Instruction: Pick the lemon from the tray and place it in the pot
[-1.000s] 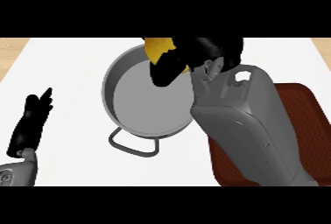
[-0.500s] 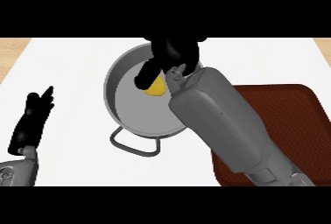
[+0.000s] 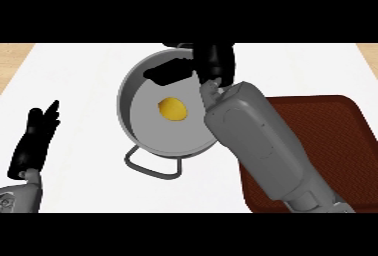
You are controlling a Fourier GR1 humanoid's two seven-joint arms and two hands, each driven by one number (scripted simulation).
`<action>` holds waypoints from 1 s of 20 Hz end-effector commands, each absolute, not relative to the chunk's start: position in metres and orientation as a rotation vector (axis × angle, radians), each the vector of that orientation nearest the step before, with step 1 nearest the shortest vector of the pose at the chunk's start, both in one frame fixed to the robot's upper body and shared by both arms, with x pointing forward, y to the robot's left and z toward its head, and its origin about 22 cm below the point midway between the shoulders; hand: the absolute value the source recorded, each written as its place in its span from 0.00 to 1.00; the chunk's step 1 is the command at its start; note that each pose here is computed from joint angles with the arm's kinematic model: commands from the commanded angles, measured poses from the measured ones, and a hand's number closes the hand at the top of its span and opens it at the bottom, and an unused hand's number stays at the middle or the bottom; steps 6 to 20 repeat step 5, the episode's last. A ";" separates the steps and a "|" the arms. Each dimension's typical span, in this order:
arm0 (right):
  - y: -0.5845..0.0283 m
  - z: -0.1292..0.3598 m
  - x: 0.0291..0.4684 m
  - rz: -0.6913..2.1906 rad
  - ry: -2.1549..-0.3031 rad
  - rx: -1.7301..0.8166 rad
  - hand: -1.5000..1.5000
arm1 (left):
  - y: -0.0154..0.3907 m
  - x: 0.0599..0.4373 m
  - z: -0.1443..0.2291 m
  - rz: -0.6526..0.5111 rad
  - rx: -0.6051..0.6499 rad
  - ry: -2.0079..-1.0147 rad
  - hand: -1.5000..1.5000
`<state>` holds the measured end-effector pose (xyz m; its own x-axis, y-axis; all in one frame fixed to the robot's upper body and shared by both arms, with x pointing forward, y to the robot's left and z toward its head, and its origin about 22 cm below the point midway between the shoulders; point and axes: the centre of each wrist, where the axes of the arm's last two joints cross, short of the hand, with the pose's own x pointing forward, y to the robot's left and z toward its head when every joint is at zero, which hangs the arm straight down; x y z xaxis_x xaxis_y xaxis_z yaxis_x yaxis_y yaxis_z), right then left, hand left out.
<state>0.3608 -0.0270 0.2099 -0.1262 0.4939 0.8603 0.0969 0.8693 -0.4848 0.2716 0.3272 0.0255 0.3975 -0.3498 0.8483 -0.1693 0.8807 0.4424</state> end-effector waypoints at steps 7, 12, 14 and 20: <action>-0.090 0.194 0.372 0.041 -1.751 -0.494 0.00 | 0.315 0.266 0.025 -0.095 0.512 -1.151 0.50; -0.090 0.194 0.372 0.041 -1.751 -0.494 0.00 | 0.315 0.266 0.025 -0.095 0.512 -1.151 0.50; -0.090 0.194 0.372 0.041 -1.751 -0.494 0.00 | 0.315 0.266 0.025 -0.095 0.512 -1.151 0.50; -0.090 0.194 0.372 0.041 -1.751 -0.494 0.00 | 0.315 0.266 0.025 -0.095 0.512 -1.151 0.50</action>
